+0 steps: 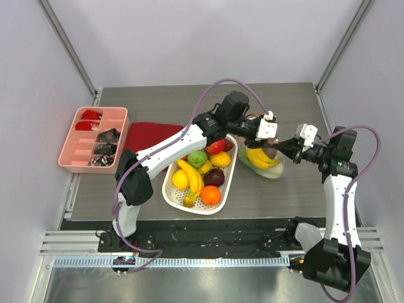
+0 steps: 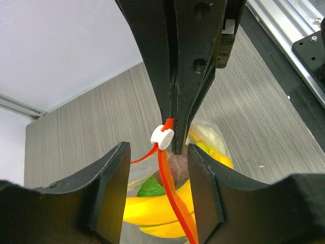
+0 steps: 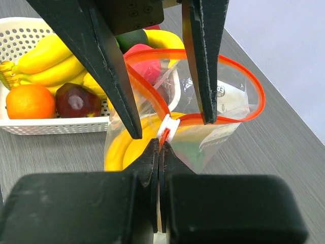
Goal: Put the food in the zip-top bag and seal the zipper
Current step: Zip the zipper food storage bag at the center of the board, then place the zipper food storage bag at the center of the board.
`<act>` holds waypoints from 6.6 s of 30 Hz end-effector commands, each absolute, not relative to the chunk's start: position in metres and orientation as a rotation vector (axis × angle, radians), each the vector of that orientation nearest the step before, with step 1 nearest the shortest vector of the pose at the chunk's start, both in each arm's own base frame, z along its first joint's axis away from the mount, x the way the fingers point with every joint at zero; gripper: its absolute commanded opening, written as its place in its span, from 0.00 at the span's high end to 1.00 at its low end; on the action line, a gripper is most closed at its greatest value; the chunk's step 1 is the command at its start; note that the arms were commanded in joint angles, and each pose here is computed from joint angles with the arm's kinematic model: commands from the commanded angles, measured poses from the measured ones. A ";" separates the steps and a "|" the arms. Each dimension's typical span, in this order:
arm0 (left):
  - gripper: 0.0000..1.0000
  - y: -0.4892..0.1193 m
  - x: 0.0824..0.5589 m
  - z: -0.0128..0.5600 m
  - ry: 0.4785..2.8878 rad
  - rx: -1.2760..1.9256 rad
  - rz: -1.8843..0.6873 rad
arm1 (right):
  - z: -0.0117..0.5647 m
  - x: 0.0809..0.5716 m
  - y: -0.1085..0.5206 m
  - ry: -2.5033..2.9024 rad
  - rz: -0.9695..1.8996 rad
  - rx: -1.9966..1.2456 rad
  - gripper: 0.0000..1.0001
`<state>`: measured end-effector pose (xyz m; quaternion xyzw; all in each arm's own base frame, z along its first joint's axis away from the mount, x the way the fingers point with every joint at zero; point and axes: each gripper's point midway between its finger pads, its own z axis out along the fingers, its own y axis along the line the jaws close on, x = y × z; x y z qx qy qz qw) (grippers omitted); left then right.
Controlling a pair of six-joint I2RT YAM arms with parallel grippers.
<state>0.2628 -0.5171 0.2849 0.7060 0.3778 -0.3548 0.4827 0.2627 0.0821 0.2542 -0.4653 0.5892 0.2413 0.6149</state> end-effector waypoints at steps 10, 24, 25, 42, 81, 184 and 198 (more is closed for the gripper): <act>0.68 -0.526 0.244 0.302 0.811 1.761 -0.916 | 0.266 0.256 0.088 1.266 0.523 -1.130 0.99; 0.81 -0.506 0.284 0.271 0.956 1.771 -0.825 | 0.272 0.257 0.083 1.269 0.480 -1.123 0.99; 0.81 -0.506 0.286 0.270 0.961 1.770 -0.822 | 0.273 0.257 0.082 1.270 0.482 -1.119 0.99; 0.56 -0.489 0.302 0.281 0.986 1.717 -0.837 | 0.280 0.258 0.071 1.258 0.469 -1.094 0.99; 1.00 -0.519 0.282 0.289 0.881 1.735 -0.860 | 0.274 0.255 0.072 1.267 0.469 -1.090 0.99; 1.00 -0.388 0.348 0.272 1.299 1.746 -0.624 | 0.222 0.300 0.128 1.738 0.455 -1.335 0.53; 1.00 -0.383 0.364 0.275 1.370 1.668 -0.646 | 0.201 0.281 0.131 1.769 0.488 -1.425 0.98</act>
